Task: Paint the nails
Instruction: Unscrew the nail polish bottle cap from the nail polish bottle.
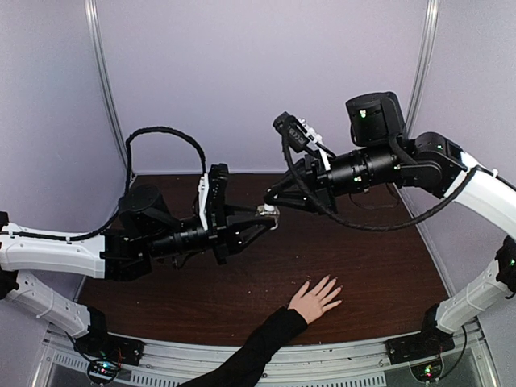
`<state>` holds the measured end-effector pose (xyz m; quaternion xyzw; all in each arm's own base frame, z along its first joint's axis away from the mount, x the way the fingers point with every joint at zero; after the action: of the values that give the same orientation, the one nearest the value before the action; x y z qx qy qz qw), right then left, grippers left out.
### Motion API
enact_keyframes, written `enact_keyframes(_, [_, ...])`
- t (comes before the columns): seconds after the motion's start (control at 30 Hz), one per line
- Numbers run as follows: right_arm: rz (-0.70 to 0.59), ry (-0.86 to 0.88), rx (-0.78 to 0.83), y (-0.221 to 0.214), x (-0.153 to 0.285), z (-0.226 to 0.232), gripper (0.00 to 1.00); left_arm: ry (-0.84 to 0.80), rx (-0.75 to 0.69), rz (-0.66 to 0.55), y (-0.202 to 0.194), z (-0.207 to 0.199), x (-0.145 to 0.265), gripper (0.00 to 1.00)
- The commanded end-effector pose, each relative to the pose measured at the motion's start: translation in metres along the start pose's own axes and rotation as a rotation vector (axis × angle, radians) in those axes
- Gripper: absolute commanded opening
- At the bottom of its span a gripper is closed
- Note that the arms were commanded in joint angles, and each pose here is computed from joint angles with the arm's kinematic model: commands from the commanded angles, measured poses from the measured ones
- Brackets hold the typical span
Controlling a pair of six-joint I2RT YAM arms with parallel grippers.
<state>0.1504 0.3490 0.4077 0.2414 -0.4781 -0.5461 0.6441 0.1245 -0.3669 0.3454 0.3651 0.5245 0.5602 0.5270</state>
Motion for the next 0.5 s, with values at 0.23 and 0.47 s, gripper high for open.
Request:
enact_keyframes(0.23, [-0.051, -0.166, 0.039, 0.017, 0.003, -0.020, 0.00, 0.015, -0.053, 0.019, -0.001, -0.003, -0.002, 0.33])
enact_keyframes(0.47, [-0.021, -0.192, 0.029, 0.015, -0.004, -0.027, 0.00, 0.073, -0.068, 0.084, -0.009, 0.005, -0.001, 0.43])
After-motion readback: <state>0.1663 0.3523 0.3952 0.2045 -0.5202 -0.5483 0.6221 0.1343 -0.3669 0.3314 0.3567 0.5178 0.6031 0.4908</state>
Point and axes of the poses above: each gripper's point midway between its finger pads, its own x axis back along the fingers, its own z axis along the line the jaws close on, y = z × x, the point moved 4 cm from there along x, back along the fingers, and after that the axes turned 15 degrees about -x, right-handed, at the moved point
